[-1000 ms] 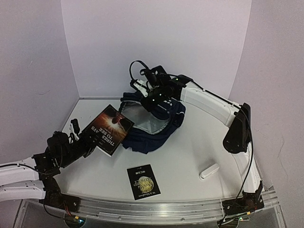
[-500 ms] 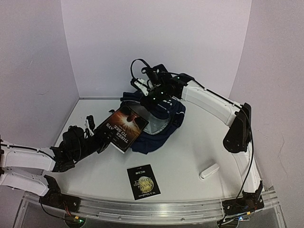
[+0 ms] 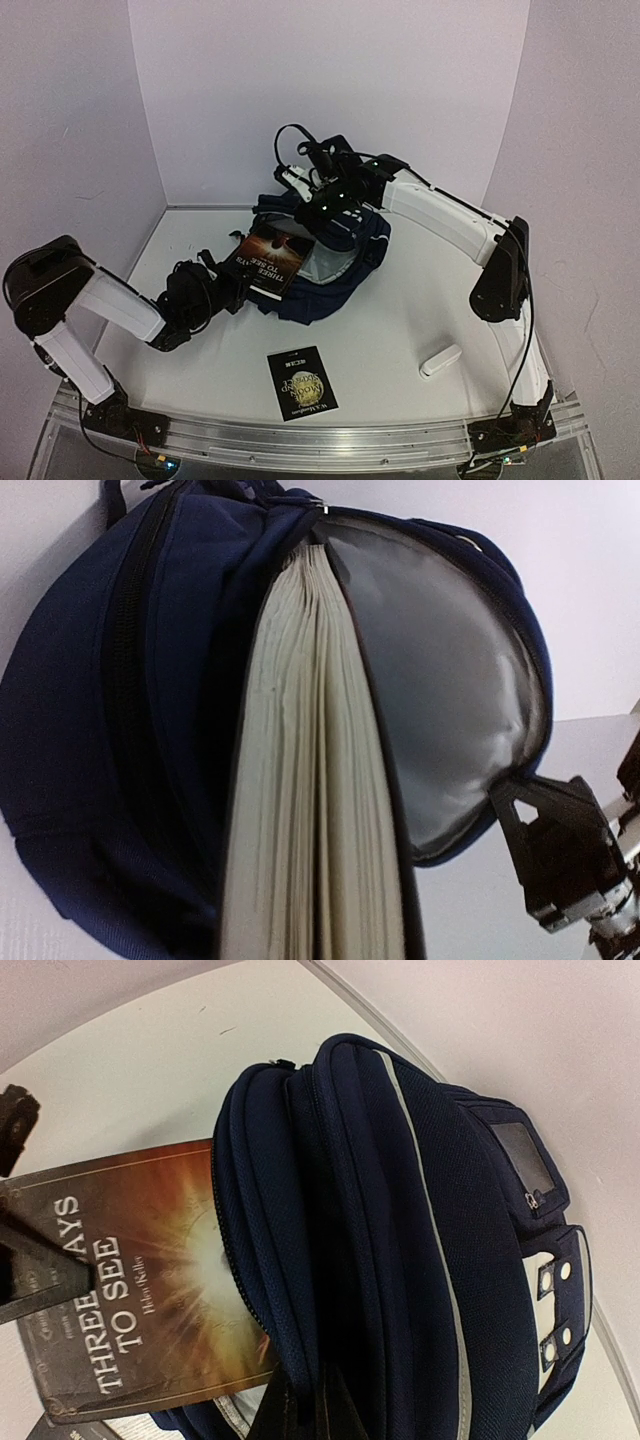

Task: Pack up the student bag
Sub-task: Place the book in the student bag.

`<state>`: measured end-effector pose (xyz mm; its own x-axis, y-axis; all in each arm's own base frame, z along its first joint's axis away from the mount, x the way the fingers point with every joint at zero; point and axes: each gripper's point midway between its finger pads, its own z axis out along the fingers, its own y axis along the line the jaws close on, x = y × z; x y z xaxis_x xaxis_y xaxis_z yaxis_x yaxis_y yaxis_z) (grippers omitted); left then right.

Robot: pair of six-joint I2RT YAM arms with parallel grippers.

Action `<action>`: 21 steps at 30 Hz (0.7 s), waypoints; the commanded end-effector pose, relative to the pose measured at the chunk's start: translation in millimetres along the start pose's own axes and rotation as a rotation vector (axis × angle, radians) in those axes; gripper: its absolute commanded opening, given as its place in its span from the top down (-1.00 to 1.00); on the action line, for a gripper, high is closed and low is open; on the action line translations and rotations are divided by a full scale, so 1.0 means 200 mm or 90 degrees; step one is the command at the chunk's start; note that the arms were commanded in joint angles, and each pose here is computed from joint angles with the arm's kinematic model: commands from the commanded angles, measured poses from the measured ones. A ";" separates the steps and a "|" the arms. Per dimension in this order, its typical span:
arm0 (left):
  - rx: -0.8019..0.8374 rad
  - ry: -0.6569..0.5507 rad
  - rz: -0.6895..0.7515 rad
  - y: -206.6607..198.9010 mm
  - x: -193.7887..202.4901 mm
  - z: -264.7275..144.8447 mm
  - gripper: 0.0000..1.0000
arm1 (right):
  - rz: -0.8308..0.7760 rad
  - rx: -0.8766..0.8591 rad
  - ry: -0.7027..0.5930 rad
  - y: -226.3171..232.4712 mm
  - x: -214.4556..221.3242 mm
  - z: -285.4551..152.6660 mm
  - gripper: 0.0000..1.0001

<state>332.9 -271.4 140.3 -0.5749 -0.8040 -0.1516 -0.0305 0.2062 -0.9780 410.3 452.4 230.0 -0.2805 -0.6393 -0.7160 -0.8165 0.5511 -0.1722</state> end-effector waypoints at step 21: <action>0.093 0.076 -0.090 -0.32 -0.05 0.71 1.00 | -0.026 -0.053 -0.148 0.15 -0.32 -0.34 1.00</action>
<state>434.1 -340.7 158.0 -0.6430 -0.7649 -0.0381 -0.0547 0.0955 -0.9939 398.5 453.3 224.6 -0.2750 -0.6490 -0.7094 -0.8343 0.5278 -0.1595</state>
